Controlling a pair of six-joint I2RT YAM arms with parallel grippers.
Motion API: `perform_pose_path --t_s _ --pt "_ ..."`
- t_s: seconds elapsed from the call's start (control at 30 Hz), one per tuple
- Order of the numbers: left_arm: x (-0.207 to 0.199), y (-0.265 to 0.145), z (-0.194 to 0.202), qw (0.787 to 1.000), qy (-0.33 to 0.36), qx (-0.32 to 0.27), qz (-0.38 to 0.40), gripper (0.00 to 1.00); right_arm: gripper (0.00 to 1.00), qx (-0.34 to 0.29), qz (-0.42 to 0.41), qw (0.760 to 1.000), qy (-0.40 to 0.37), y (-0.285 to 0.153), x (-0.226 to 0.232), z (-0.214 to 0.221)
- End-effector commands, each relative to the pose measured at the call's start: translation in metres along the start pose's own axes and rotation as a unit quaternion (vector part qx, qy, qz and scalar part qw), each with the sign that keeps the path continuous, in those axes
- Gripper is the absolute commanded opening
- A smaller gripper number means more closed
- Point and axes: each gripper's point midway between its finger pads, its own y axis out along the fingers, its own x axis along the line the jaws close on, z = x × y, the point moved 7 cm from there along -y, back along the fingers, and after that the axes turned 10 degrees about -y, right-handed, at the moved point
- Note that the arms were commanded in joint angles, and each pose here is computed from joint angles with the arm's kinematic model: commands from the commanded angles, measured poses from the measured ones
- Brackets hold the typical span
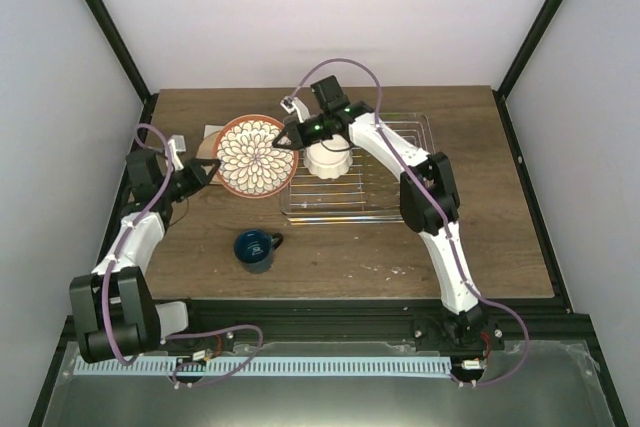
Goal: Load the mixed dishes into the dish rack
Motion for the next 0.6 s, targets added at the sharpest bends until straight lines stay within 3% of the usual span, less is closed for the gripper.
perform_pose_path --t_s 0.0,0.33,0.5,0.57 --pt "-0.027 -0.006 -0.015 0.998 0.017 -0.018 0.06 0.11 0.03 -0.004 -0.077 0.995 -0.063 0.007 0.032 -0.005" --pt "-0.027 -0.004 -0.016 0.998 0.021 -0.015 0.059 0.58 0.01 -0.026 -0.044 0.994 -0.1 -0.008 0.042 -0.024" --pt "-0.034 -0.008 -0.032 0.998 0.031 -0.036 0.034 0.98 0.01 -0.05 -0.014 0.991 -0.12 -0.03 0.047 -0.041" --pt "-0.032 -0.012 -0.043 0.998 0.025 -0.052 0.011 1.0 0.01 -0.061 -0.002 0.99 -0.131 -0.045 0.051 -0.048"
